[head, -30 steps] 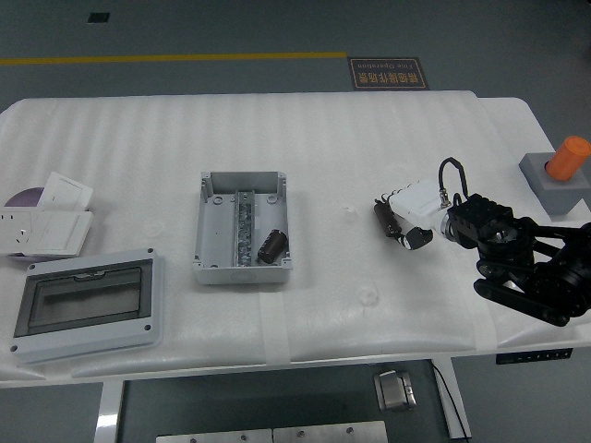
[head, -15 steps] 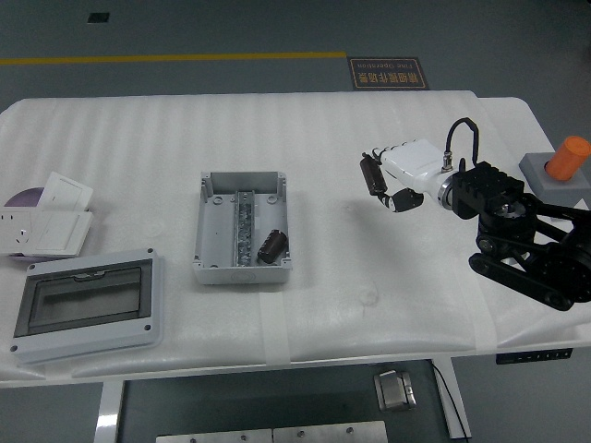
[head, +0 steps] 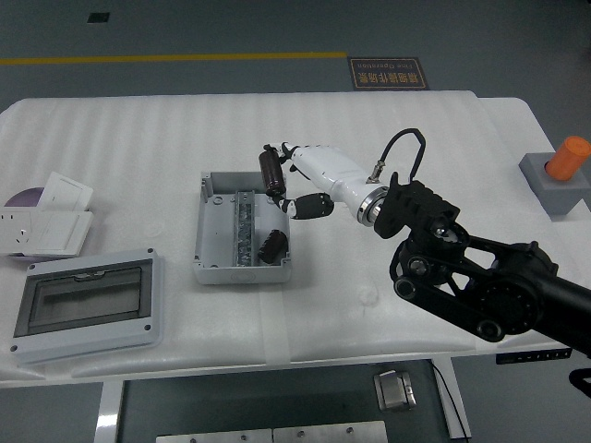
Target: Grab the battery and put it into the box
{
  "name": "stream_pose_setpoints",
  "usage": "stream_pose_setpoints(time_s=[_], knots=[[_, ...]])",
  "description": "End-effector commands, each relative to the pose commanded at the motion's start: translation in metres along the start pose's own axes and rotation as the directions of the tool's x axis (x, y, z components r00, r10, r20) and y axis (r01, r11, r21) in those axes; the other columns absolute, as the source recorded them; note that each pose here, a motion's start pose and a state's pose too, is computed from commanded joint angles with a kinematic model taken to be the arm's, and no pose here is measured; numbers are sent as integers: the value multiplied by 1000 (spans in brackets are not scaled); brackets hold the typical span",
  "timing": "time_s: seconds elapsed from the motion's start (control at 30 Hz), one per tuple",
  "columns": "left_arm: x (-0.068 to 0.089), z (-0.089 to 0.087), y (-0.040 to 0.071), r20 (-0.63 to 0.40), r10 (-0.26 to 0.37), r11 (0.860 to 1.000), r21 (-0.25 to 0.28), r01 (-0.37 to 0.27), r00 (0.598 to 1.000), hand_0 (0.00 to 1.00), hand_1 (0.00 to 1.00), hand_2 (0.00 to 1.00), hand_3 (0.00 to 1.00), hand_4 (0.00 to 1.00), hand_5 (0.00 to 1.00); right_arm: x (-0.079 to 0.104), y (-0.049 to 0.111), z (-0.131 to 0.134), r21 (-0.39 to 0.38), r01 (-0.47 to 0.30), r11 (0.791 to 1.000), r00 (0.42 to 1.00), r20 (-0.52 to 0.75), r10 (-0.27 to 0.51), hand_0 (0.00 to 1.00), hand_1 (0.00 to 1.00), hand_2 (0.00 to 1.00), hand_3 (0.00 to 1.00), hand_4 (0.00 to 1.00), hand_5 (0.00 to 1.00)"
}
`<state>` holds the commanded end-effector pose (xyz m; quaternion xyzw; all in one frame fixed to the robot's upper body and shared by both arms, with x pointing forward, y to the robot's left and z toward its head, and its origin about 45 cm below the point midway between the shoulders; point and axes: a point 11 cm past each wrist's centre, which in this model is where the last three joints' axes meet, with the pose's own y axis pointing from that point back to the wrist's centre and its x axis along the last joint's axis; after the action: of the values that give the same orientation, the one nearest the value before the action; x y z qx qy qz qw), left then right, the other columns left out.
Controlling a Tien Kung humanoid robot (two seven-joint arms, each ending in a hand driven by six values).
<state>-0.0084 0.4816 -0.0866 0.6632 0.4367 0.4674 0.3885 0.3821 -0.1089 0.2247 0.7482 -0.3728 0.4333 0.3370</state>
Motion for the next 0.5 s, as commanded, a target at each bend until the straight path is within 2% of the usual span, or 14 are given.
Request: stream_pose_setpoints(time_s=[0.13,0.17,0.33,0.37,0.5], knots=[[1,0,0,-1,1,1000,5,-1,1000,664,681,567,586,515,457,-21,-3,-3,-13,22,1000,1000,-2,-23,530,707,833,921,677,334],[1,-1,0,-2,1,1000,6,-1,1000,664,681,564,582,514,457,-26,-3,-2,-16,31,999,999,-6,-31,766,877,996,998,792,413],[1,-2,0,-4,0,1000,11,0,1000,664,681,564,582,514,457,-46,-2,0,-33,69,997,997,-31,-70,766,877,996,998,792,413],[1,-2,0,-5,0,1000,12,0,1000,664,681,558,581,514,456,-48,-1,0,-36,74,997,997,-35,-75,936,951,998,998,840,453],[1,-3,0,-7,-2,1000,14,2,1000,664,681,558,581,514,456,-54,-1,1,-42,86,995,995,-39,-88,936,951,998,998,840,453]])
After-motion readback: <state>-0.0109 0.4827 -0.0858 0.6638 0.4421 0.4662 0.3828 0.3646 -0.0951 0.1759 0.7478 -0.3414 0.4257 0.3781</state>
